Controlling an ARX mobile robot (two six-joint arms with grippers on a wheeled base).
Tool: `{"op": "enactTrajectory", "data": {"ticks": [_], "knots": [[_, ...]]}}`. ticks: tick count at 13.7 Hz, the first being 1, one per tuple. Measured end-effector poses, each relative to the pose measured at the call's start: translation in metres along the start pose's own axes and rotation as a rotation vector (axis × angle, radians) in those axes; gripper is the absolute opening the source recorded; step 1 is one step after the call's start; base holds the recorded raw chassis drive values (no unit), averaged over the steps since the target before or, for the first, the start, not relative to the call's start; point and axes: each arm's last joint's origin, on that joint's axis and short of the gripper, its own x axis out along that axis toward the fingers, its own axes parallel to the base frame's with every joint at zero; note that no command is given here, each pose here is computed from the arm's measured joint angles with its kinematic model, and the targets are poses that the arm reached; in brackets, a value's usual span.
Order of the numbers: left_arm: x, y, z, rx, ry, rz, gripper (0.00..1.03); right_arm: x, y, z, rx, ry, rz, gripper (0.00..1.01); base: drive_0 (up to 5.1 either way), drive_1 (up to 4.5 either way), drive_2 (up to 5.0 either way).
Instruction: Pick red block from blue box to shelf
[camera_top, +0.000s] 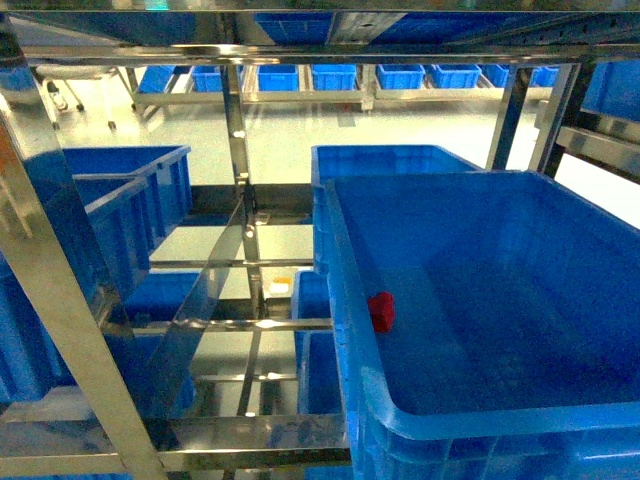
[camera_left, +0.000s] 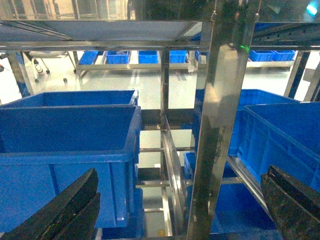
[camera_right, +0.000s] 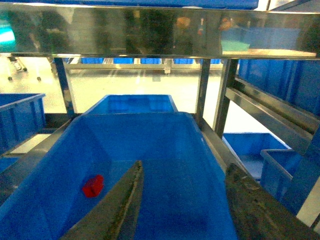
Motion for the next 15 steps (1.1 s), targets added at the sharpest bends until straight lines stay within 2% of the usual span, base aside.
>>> {"op": "enactTrajectory", "data": {"ticks": [2,4,5,6,7,8,14,15], "knots": [[0.0,0.0,0.0,0.0,0.0,0.0,0.98,-0.006,-0.005,-0.008,-0.003,0.014,0.019,0.32,0.0,0.0,0.0],[0.0,0.0,0.0,0.0,0.0,0.0,0.98,-0.011,-0.01,-0.012,-0.002,0.013,0.011,0.06,0.0,0.0,0.0],[0.0,0.0,0.0,0.0,0.0,0.0,0.98,-0.012,-0.014,-0.012,0.001,0.007,0.033,0.02,0.0,0.0,0.0],[0.0,0.0,0.0,0.0,-0.001,0.0,0.98,-0.014,-0.022,-0.013,-0.001,0.003,0.006,0.02,0.0,0.0,0.0],[0.0,0.0,0.0,0.0,0.001,0.002,0.98,-0.016,-0.023,-0.015,-0.001,0.009,0.001,0.02,0.0,0.0,0.0],[0.0,0.0,0.0,0.0,0.0,0.001,0.98,-0.017,-0.021,-0.019,-0.002,-0.014,0.018,0.02,0.0,0.0,0.0],[0.0,0.0,0.0,0.0,0.0,0.0,0.98,-0.028,-0.022,-0.02,-0.002,-0.008,0.018,0.02,0.0,0.0,0.0],[0.0,0.0,0.0,0.0,0.0,0.0,0.98,-0.033,-0.022,-0.025,-0.002,0.036,0.018,0.02,0.0,0.0,0.0]]}}
